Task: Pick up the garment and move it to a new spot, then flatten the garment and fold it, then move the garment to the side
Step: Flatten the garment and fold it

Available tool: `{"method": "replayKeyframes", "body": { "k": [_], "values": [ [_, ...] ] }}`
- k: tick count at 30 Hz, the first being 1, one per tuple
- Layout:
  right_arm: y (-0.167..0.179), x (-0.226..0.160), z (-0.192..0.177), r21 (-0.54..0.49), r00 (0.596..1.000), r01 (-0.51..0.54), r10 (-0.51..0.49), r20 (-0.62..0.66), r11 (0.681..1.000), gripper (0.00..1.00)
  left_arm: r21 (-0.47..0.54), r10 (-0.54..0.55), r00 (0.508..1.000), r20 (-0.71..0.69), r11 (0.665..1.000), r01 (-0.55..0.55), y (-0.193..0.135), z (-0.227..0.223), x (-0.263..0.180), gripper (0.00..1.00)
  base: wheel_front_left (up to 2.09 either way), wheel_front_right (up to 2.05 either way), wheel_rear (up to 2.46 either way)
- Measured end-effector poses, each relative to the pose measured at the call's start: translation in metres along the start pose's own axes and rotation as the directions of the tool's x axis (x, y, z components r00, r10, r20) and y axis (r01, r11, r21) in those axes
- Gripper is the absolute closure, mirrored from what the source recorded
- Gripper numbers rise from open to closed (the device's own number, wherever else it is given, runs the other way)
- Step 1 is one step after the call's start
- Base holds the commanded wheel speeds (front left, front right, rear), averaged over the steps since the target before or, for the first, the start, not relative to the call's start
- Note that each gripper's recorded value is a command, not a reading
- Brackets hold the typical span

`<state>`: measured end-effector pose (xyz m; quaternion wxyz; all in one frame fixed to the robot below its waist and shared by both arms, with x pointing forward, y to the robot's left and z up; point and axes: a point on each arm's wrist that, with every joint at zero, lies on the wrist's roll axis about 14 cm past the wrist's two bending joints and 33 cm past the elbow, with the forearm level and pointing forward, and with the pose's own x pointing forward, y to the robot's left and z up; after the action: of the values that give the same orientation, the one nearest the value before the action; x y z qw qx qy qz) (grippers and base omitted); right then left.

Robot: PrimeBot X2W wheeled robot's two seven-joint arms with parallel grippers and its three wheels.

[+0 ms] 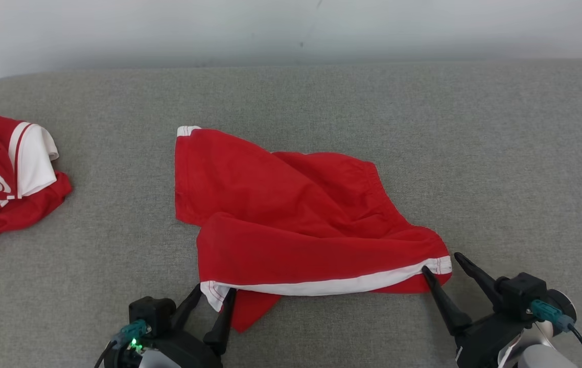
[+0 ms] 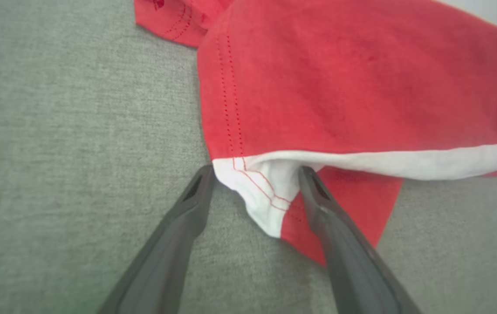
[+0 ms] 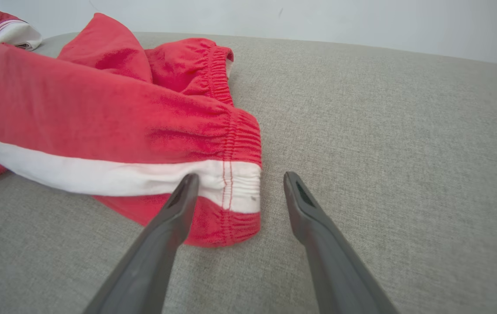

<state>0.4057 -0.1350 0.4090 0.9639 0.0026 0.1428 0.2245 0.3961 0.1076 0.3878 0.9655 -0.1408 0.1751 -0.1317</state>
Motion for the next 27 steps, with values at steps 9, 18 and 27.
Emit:
{"method": "replayKeyframes", "body": {
  "k": [9,18,27],
  "values": [
    [0.013,0.014,-0.005,0.031,0.998,-0.064,0.065,-0.028,0.997,1.0,-0.041,-0.013,1.0,-0.004,0.999,0.013,-0.002,0.002,0.009,1.0,0.0,0.0,0.0],
    [0.025,0.005,0.024,0.06,0.994,-0.09,0.086,0.067,0.994,1.0,-0.093,-0.038,0.997,0.07,0.995,0.045,-0.017,0.017,-0.006,1.0,0.0,0.0,0.0],
    [0.032,-0.007,0.089,0.046,0.96,-0.114,0.098,0.263,0.992,1.0,0.072,-0.159,0.937,0.311,0.987,0.144,-0.033,0.117,-0.008,1.0,0.0,0.0,0.0]
  ]
}}
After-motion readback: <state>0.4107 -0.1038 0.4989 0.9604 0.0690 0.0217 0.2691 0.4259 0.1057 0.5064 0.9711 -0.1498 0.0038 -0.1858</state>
